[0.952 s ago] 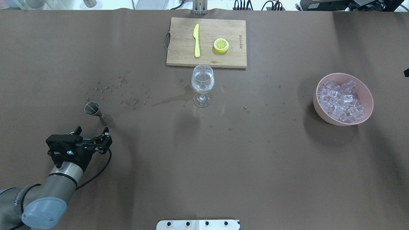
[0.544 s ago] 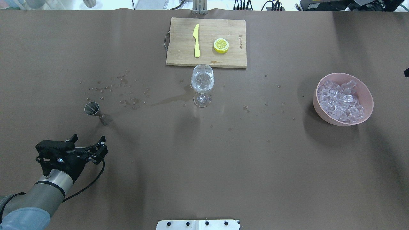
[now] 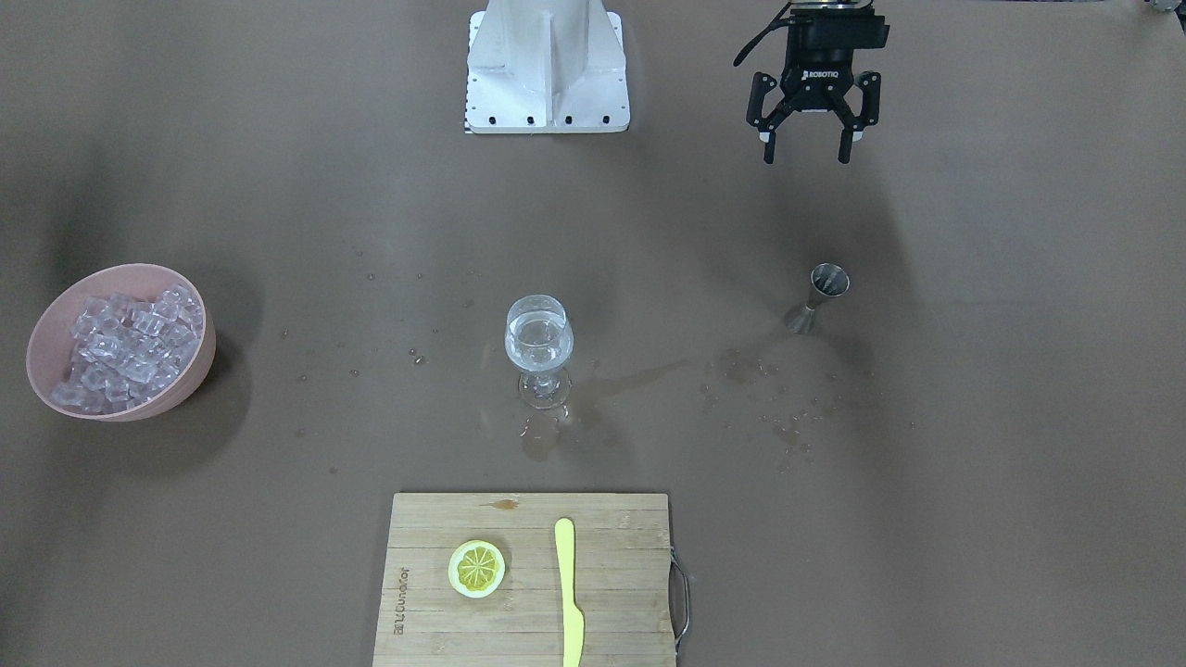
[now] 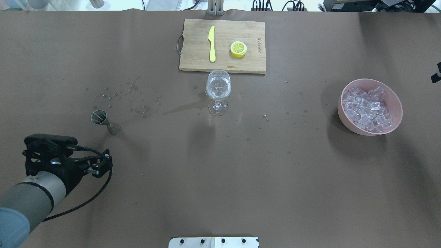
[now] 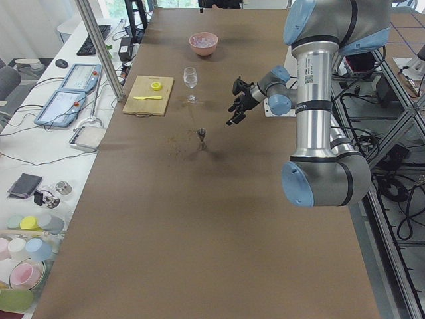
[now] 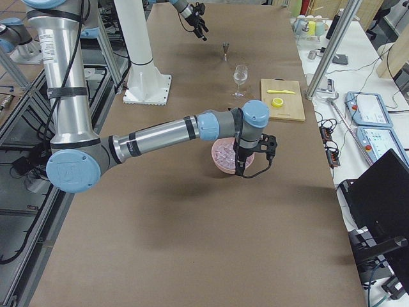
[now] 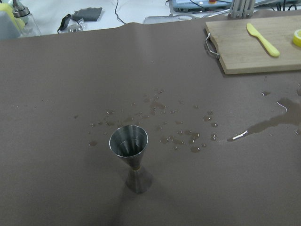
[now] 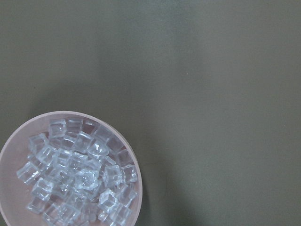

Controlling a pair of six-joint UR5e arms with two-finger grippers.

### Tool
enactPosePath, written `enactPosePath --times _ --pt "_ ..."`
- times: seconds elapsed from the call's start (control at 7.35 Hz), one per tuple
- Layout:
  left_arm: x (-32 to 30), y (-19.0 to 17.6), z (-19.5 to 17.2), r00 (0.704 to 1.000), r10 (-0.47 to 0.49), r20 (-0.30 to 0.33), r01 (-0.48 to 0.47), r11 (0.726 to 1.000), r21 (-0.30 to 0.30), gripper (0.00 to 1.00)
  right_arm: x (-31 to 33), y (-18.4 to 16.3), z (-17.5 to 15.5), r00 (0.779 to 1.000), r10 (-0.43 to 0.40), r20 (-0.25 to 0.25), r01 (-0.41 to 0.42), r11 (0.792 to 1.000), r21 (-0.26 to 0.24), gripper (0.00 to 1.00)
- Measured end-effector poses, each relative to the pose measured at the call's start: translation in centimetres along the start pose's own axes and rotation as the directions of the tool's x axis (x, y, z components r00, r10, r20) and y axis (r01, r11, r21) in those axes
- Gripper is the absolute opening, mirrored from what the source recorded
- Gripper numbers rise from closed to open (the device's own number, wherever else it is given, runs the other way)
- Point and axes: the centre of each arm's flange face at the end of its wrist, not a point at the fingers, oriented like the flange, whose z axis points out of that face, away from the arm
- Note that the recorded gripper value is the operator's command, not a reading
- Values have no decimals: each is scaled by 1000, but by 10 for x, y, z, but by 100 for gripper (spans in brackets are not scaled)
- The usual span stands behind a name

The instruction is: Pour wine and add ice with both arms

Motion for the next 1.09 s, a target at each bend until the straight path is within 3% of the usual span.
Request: enactPosePath --times 0.27,0.54,0.68,0.95,1.09 --pt "16 -90 15 987 143 78 -132 983 -131 98 -23 5 -3 998 -57 9 57 998 14 100" --pt "-8 -179 45 975 184 124 -143 949 -282 98 -48 12 1 994 -109 19 108 994 14 100" --pt "-38 -213 65 964 225 141 -171 932 -319 98 -59 13 3 991 -130 22 129 992 11 100" --pt "-131 -283 116 913 372 167 -279 869 -408 98 -87 12 9 982 -187 29 187 982 8 100" --pt "-190 -317 137 908 390 153 -286 844 -454 98 -107 13 17 971 -237 20 237 971 10 100"
